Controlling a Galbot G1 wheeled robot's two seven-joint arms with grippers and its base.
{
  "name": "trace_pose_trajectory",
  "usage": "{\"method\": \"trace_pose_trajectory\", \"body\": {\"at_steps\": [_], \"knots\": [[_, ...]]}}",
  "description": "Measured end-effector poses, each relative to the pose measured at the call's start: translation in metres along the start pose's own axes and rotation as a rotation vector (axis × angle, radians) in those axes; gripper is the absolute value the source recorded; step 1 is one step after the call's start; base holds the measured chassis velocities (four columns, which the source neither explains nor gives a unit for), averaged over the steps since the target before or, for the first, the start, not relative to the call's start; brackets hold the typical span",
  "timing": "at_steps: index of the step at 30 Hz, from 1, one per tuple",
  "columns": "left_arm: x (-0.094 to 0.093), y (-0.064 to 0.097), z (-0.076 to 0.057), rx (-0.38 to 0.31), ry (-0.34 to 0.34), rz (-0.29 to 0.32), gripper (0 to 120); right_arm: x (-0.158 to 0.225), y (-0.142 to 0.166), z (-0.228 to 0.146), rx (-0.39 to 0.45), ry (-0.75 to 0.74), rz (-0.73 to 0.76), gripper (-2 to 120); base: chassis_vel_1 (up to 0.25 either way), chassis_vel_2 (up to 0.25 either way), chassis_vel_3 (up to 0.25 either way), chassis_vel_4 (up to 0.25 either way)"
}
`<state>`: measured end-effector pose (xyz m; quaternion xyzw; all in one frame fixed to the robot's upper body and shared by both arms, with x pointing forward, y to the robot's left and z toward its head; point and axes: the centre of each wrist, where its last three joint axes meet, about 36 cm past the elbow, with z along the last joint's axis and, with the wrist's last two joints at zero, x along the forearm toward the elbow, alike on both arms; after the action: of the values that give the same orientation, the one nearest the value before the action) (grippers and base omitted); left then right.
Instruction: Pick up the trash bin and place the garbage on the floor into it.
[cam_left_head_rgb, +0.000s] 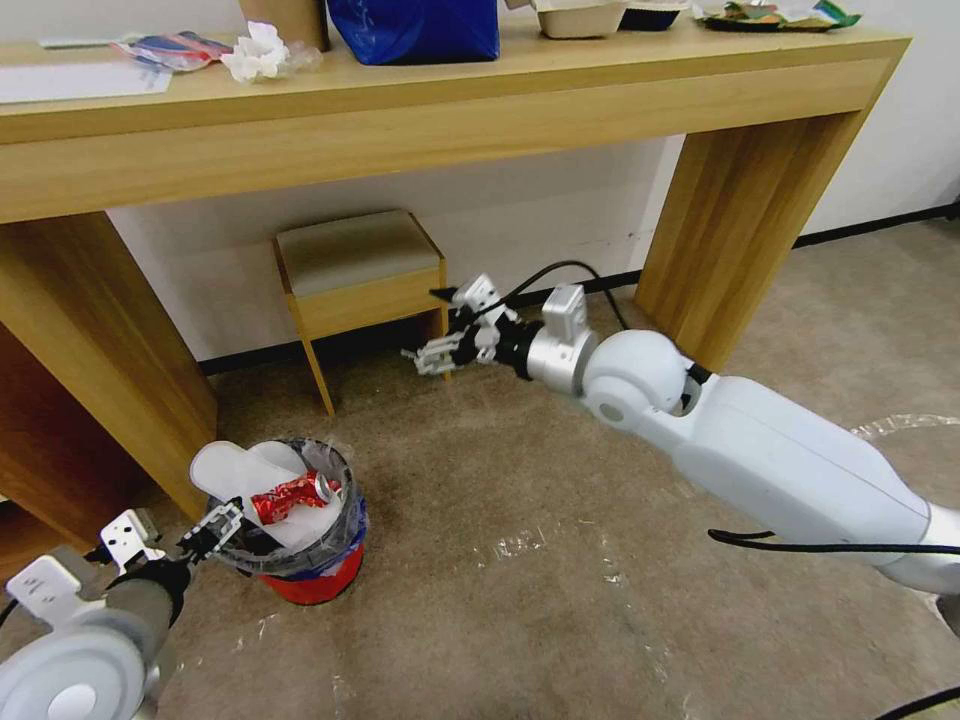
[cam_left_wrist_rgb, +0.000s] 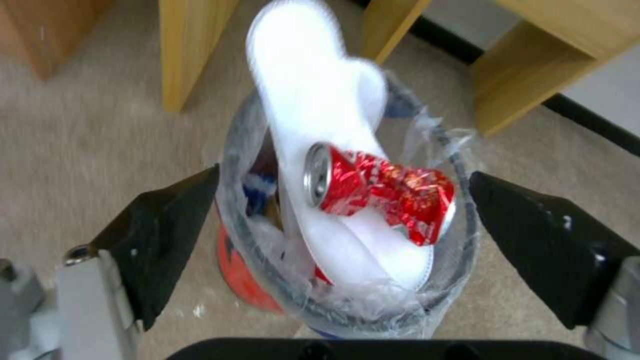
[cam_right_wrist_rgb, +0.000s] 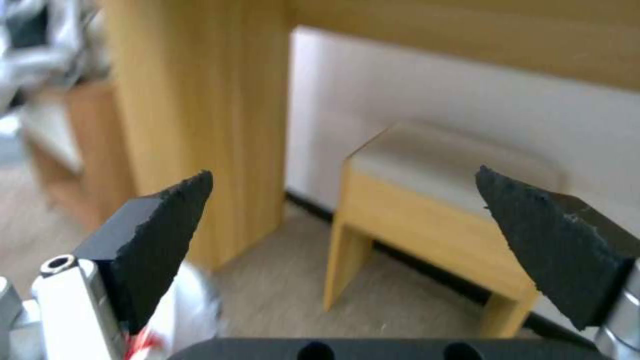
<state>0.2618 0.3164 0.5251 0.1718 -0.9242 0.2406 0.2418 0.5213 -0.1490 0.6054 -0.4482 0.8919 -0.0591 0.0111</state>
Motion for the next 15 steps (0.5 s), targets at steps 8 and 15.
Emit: {"method": "trace_pose_trajectory", "body": {"at_steps": [8,15], "knots": [[0.011,0.008,0.011,-0.194,-0.173,0.027,100,0.041,-0.009,-0.021,-0.12,-0.209,0.274,100,0.0,0.0,0.0,0.0],[0.021,0.007,0.014,-0.328,-0.338,0.094,100,0.146,-0.023,-0.035,-0.122,-0.456,0.606,100,0.0,0.0,0.0,0.0]]}}
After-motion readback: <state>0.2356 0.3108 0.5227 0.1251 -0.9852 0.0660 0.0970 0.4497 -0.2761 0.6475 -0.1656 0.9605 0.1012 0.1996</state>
